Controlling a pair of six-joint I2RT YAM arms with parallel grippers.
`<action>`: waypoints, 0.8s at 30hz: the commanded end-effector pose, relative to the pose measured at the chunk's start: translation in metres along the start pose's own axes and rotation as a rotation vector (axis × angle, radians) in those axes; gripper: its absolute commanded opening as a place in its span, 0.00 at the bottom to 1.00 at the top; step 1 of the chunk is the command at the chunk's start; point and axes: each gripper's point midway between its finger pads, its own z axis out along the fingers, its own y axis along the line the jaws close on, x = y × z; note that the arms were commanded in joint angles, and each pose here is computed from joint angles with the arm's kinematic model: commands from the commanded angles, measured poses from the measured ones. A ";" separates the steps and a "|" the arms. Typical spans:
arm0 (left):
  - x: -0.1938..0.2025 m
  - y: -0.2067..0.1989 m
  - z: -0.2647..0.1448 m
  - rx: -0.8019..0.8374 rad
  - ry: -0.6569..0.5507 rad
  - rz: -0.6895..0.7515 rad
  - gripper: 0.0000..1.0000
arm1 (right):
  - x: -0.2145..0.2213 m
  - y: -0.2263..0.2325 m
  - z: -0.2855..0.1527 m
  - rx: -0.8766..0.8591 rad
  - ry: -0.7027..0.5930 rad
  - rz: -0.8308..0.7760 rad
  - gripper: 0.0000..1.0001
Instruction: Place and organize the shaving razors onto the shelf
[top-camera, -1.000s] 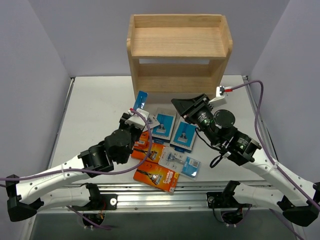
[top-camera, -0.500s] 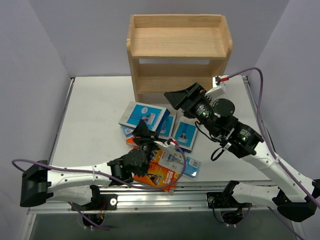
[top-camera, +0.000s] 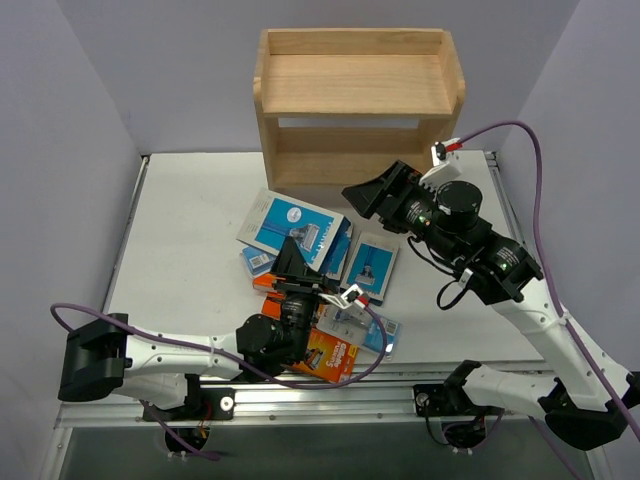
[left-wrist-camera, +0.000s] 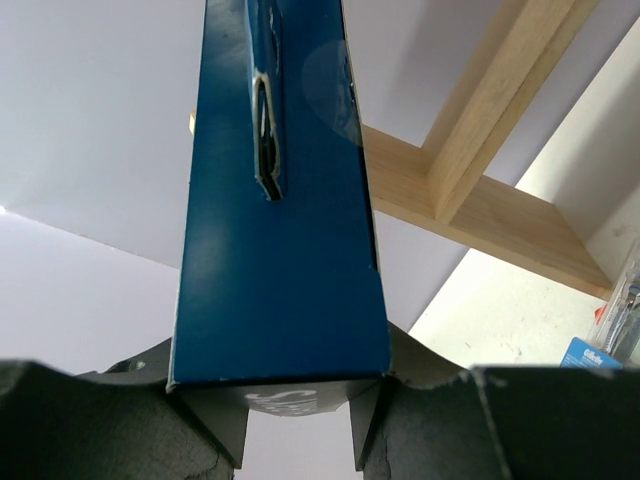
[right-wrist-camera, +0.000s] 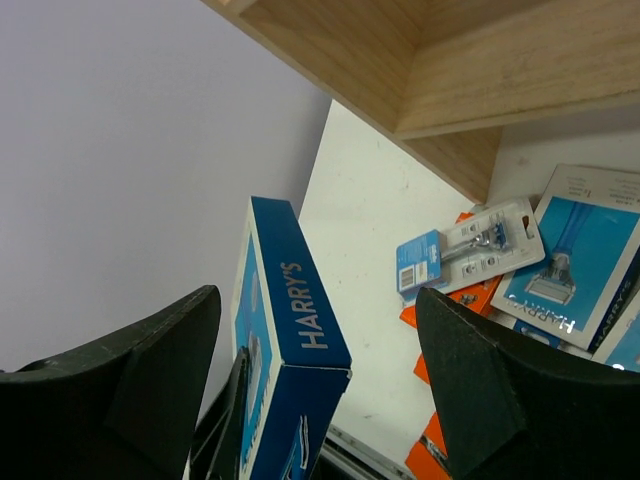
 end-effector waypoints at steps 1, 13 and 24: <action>0.000 0.022 -0.001 -0.060 0.004 -0.090 0.02 | 0.016 0.003 -0.001 -0.062 0.075 -0.026 0.74; -0.002 0.011 0.000 -0.044 0.006 -0.064 0.02 | 0.046 0.012 0.003 -0.186 0.180 -0.032 0.66; 0.002 0.003 0.009 -0.052 0.037 -0.060 0.02 | 0.065 0.012 0.001 -0.235 0.237 -0.028 0.51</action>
